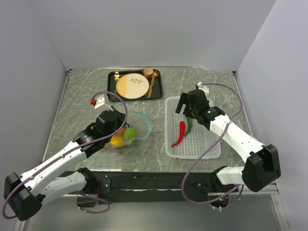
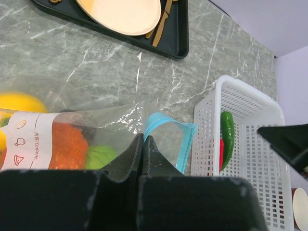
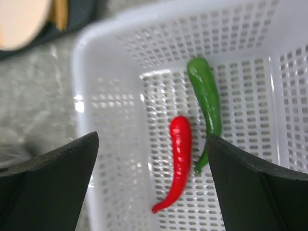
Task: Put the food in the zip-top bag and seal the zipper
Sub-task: Pick up the fake vegetable from the bin.
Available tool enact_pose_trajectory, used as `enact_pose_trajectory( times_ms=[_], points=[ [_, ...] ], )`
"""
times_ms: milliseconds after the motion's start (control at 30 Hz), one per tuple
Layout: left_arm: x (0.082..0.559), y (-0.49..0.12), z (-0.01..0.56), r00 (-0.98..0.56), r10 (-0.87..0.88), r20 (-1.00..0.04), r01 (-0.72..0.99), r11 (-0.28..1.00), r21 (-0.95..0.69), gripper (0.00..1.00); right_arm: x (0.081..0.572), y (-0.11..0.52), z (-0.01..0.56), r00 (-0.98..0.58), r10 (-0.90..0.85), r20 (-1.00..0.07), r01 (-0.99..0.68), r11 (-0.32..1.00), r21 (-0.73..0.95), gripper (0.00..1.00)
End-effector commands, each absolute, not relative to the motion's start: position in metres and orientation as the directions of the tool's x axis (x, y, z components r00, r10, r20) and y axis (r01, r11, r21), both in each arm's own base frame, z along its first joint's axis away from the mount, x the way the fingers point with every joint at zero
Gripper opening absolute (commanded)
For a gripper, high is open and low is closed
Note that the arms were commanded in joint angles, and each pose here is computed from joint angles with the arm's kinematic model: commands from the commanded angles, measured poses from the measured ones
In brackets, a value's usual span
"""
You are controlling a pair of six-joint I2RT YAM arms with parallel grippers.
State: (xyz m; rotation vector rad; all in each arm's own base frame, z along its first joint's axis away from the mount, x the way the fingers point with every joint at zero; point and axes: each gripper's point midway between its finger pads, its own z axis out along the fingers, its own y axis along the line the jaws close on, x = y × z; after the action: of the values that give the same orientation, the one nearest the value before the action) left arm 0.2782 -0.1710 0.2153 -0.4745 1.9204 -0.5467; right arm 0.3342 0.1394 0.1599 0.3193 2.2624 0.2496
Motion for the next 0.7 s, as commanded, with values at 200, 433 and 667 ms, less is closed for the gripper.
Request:
enact_pose_trajectory(
  times_ms=[200, 433, 667],
  points=[
    [0.285, -0.174, 0.218, -0.368, -0.568, -0.736, -0.076, 0.807, -0.585, 0.01, 0.296, 0.148, 0.089, -0.792, 0.246, -0.558, 0.102, 0.955, 0.278, 0.7],
    [0.286, -0.177, 0.215, -0.377, -0.561, -0.737, -0.076, 0.812, -0.579, 0.01, 0.28, 0.158, 0.06, -0.853, 0.214, -0.475, 0.073, 0.952, 0.298, 0.62],
    [0.287, -0.182, 0.216, -0.383, -0.559, -0.735, -0.053, 0.808, -0.587, 0.01, 0.271, 0.161, 0.048, -0.874, 0.207, -0.439, 0.071, 0.949, 0.307, 0.6]
  ],
)
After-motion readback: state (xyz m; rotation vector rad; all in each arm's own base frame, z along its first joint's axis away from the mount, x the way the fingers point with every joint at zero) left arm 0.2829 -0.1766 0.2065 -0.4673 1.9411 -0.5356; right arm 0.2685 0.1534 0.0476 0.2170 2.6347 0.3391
